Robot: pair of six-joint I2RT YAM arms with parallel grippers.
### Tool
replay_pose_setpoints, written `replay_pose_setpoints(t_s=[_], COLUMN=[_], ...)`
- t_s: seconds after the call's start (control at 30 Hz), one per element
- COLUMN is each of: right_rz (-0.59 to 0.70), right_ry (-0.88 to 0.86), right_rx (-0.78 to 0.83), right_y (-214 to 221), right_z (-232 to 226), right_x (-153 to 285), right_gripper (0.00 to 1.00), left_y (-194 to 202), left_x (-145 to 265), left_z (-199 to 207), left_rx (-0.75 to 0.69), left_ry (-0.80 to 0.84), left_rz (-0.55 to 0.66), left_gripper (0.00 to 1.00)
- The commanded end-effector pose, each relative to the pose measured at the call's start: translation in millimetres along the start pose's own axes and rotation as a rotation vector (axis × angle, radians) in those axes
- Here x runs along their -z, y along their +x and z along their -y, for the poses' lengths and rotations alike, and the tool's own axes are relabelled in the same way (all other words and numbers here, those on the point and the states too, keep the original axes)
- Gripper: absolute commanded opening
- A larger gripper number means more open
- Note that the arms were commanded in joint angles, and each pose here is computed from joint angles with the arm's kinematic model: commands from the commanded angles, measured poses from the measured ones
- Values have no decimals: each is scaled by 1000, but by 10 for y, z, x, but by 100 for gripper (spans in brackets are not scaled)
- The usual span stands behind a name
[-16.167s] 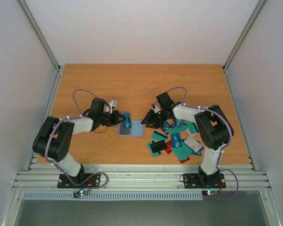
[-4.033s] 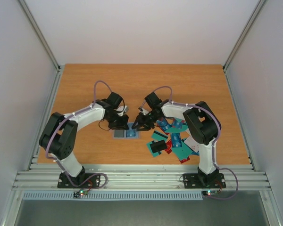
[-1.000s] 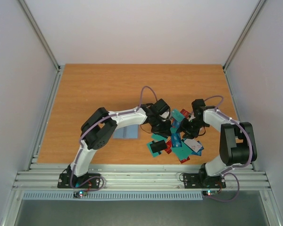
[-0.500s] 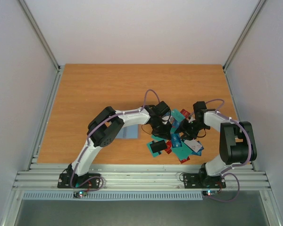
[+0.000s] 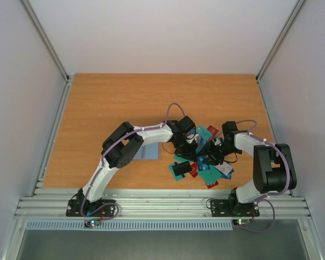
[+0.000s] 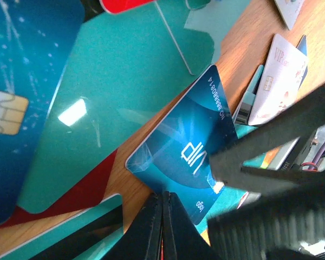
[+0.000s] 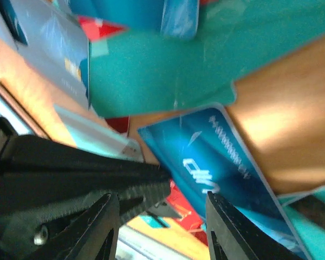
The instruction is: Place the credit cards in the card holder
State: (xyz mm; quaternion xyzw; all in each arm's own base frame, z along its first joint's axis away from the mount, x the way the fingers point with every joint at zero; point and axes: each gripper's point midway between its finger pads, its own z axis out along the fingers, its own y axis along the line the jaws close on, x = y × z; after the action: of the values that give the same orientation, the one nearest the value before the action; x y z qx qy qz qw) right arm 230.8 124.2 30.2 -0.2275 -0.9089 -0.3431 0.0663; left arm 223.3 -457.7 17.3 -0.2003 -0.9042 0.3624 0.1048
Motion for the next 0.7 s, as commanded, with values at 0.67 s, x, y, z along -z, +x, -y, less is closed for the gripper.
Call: replay_pose_setpoints(t_s=[0.67], right_rz=[-6], right_ry=[393], right_rx=[-27], right_y=[36], right_z=[506], right_x=[22], right_gripper=[44], left_y=[72], left_x=[113], left_z=[-364], left_rx=[-45], left_ry=[-140], left_rz=[3], left_gripper=[5])
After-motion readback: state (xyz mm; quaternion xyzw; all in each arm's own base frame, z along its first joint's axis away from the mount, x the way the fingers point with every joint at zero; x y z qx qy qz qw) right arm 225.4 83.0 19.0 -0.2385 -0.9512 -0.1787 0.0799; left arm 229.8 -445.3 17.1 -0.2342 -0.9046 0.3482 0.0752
